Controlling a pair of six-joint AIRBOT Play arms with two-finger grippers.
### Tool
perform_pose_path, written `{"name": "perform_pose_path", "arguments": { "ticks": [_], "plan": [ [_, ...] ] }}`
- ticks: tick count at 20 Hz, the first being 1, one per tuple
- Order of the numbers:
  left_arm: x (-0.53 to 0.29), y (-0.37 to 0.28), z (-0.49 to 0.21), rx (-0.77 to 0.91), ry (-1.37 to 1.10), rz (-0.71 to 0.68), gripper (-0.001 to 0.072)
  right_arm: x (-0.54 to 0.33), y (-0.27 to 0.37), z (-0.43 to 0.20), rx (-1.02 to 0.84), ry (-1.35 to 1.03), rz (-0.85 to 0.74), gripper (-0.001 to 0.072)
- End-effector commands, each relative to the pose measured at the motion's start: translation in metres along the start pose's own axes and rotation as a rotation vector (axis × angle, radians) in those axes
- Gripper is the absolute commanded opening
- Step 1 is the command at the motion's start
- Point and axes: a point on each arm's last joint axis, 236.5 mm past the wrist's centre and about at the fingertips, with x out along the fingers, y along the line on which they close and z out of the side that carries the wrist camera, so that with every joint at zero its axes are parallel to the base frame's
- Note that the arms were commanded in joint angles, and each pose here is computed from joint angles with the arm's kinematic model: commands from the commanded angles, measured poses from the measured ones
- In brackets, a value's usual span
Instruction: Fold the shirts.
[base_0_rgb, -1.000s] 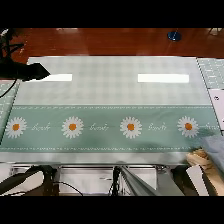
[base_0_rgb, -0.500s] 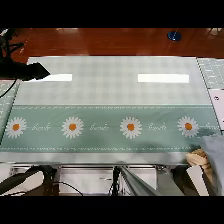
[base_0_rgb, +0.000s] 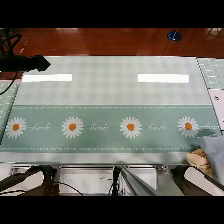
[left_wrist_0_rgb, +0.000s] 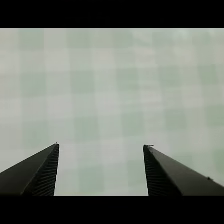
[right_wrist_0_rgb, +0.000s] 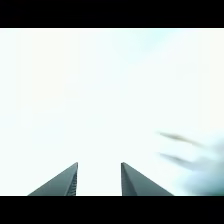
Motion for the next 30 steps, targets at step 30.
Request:
{"name": "perform_pose_path", "arguments": {
  "ticks": [30],
  "plan": [
    [0.071,-0.040,-0.102,0.188,0.417,0.154,0.0720,-0.018,0.221,-0.184,-0.655,0.537,0.410,0.0614]
  ]
}}
